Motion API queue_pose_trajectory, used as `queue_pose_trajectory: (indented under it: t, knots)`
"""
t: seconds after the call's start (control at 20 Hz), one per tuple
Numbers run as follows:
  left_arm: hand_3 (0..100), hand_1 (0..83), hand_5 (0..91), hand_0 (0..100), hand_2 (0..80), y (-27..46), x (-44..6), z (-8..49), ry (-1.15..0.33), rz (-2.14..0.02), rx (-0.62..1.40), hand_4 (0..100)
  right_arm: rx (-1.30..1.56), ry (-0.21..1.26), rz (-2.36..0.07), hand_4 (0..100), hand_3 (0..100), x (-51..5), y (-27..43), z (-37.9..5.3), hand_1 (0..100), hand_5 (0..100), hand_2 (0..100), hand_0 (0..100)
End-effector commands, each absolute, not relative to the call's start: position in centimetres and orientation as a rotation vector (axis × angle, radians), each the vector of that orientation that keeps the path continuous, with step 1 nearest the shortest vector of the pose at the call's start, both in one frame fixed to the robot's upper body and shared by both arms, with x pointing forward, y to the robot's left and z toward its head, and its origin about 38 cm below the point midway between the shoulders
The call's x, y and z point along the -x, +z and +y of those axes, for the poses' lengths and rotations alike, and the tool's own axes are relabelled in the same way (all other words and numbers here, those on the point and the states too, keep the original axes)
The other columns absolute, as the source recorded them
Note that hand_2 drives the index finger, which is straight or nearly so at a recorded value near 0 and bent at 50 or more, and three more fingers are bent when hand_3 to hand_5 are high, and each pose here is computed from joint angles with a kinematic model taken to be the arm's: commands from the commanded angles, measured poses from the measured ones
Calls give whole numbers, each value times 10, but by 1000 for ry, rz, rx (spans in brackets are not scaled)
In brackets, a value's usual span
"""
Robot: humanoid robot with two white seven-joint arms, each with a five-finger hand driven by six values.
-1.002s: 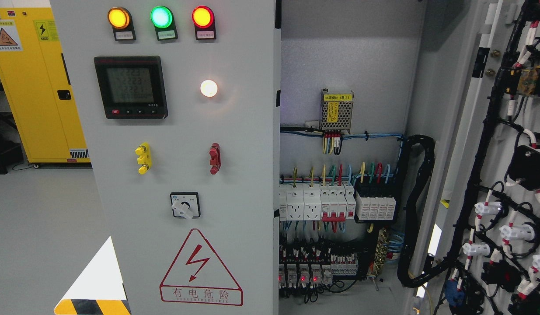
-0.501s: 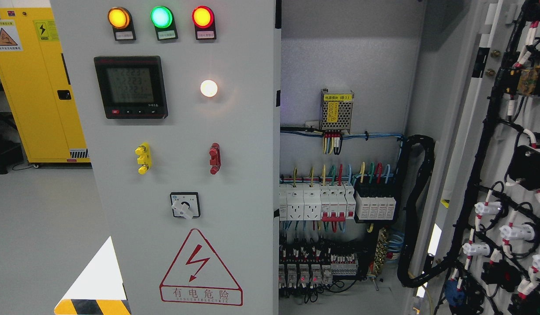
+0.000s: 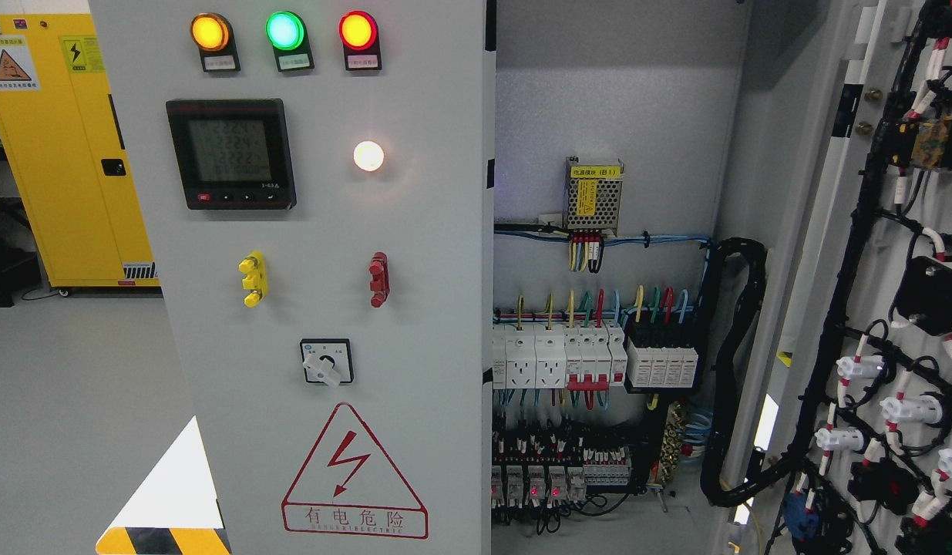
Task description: Open door with both hands
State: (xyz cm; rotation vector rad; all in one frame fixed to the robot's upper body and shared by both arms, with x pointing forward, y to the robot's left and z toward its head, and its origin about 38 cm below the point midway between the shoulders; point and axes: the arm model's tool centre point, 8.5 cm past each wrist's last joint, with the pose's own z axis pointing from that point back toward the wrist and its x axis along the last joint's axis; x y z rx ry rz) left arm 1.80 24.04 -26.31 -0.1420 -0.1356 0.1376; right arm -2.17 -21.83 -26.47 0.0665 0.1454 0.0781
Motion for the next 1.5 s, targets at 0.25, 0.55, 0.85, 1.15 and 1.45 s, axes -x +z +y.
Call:
queue_pose_trajectory:
  t: [0.25, 0.55, 0.85, 1.15, 1.45]
  knots:
    - [0, 0, 0, 0, 0, -263, 18, 240, 140, -29, 104, 0, -61, 47, 146, 0, 0, 23, -265, -223, 0, 0, 0, 263]
    - [0, 0, 0, 0, 0, -263, 9, 241, 124, -100, 102, 0, -64, 63, 32, 0, 0, 8, -264, -223, 0, 0, 0, 263]
    - [0, 0, 0, 0, 0, -263, 9, 239, 126, -100, 107, 0, -74, 74, -208, 0, 0, -60, -250, -219, 0, 0, 0, 263]
    - [0, 0, 0, 0, 0, -263, 6, 236, 128, -109, 118, 0, -52, 115, -589, 0, 0, -128, -179, -237, 0, 0, 0, 263]
    - [0, 0, 0, 0, 0, -262, 1, 239, 120, -161, 106, 0, -69, 161, -1093, 0, 0, -204, -30, -225, 0, 0, 0, 263]
